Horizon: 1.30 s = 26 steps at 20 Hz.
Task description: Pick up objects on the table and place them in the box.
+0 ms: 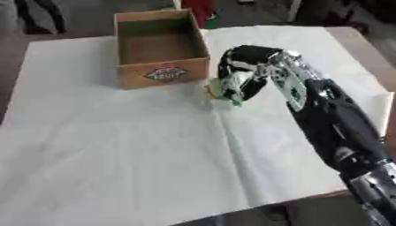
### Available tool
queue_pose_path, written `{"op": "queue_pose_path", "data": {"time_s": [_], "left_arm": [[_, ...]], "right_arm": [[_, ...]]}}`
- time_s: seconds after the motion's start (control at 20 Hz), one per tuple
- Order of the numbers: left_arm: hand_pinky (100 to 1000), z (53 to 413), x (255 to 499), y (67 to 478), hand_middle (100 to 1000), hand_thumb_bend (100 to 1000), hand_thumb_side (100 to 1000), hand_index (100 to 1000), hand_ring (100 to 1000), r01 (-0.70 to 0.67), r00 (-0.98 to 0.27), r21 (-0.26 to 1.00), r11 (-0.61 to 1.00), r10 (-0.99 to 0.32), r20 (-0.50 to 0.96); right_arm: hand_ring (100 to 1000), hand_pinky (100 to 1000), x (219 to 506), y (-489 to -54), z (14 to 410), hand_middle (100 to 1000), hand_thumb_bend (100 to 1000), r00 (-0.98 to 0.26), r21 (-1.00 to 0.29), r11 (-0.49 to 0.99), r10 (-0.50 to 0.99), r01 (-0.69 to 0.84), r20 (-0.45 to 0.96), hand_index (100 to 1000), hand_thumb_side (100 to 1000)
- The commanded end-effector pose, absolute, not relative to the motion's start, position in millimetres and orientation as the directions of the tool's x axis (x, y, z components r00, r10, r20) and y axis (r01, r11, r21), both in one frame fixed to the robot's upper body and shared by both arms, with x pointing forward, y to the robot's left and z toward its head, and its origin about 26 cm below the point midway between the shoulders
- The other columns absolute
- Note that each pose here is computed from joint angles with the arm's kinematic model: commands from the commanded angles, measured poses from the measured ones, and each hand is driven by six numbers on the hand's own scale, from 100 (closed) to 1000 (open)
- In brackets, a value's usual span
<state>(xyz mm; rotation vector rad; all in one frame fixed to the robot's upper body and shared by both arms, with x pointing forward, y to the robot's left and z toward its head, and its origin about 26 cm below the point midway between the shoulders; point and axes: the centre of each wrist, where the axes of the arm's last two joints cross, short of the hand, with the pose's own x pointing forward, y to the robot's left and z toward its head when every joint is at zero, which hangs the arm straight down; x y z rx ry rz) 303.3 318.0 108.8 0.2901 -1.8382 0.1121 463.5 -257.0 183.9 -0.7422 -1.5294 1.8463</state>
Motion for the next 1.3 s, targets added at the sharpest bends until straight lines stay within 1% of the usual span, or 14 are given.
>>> {"op": "queue_pose_path", "data": {"time_s": [0.05, 0.2, 0.35, 0.55, 0.8, 0.85, 0.9, 1.0, 1.2, 1.3], "left_arm": [[759, 117.2, 303.1, 323.1, 622, 187, 443, 615, 657, -0.257, -0.275, 0.097, 0.961, -0.169, 0.946], [759, 116.7, 303.1, 322.6, 622, 187, 442, 615, 657, -0.254, -0.274, 0.097, 0.962, -0.168, 0.947], [759, 116.7, 303.5, 321.7, 622, 187, 442, 615, 657, -0.249, -0.274, 0.096, 0.964, -0.165, 0.947], [759, 117.5, 304.4, 319.5, 622, 186, 441, 615, 656, -0.241, -0.279, 0.090, 0.966, -0.158, 0.947], [759, 118.2, 305.1, 318.1, 622, 187, 441, 614, 656, -0.238, -0.283, 0.081, 0.968, -0.149, 0.947], [759, 118.4, 305.5, 317.2, 622, 187, 441, 614, 656, -0.235, -0.285, 0.078, 0.969, -0.146, 0.948], [759, 118.6, 305.8, 316.5, 622, 187, 441, 614, 656, -0.233, -0.286, 0.076, 0.970, -0.143, 0.948], [760, 119.1, 306.3, 315.3, 622, 186, 441, 614, 656, -0.228, -0.289, 0.073, 0.971, -0.139, 0.947], [760, 119.2, 306.6, 314.5, 622, 187, 440, 614, 655, -0.226, -0.290, 0.069, 0.972, -0.135, 0.948], [760, 119.3, 306.7, 314.4, 622, 187, 440, 614, 655, -0.227, -0.290, 0.067, 0.972, -0.133, 0.948]], "right_arm": [[543, 647, 464.6, -257.5, 223.9, 290, 105, -0.637, -0.994, -0.109, 0.766, -0.004, -0.081, 334, 100], [547, 648, 467.8, -243.9, 245.0, 292, 130, -0.635, -0.995, -0.088, 0.766, 0.056, -0.104, 335, 100], [550, 650, 469.9, -223.7, 267.0, 292, 163, -0.630, -0.985, -0.082, 0.760, 0.150, -0.160, 334, 100], [550, 650, 476.9, -193.9, 277.9, 298, 179, -0.609, -0.969, -0.054, 0.768, 0.242, -0.195, 341, 100], [545, 649, 487.7, -157.9, 262.0, 297, 166, -0.569, -0.962, -0.014, 0.804, 0.273, -0.173, 344, 100], [546, 649, 489.3, -150.1, 255.5, 305, 183, -0.560, -0.963, -0.003, 0.813, 0.271, -0.160, 353, 100], [549, 650, 490.5, -143.3, 249.4, 314, 148, -0.551, -0.963, 0.004, 0.821, 0.271, -0.151, 362, 100], [555, 652, 492.6, -130.5, 235.1, 333, 149, -0.529, -0.965, 0.017, 0.839, 0.262, -0.130, 383, 100], [567, 658, 494.7, -115.5, 210.3, 351, 149, -0.472, -0.966, 0.022, 0.875, 0.259, -0.107, 407, 100], [571, 660, 494.4, -111.2, 202.7, 360, 166, -0.440, -0.961, 0.020, 0.891, 0.275, -0.108, 414, 100]]}}
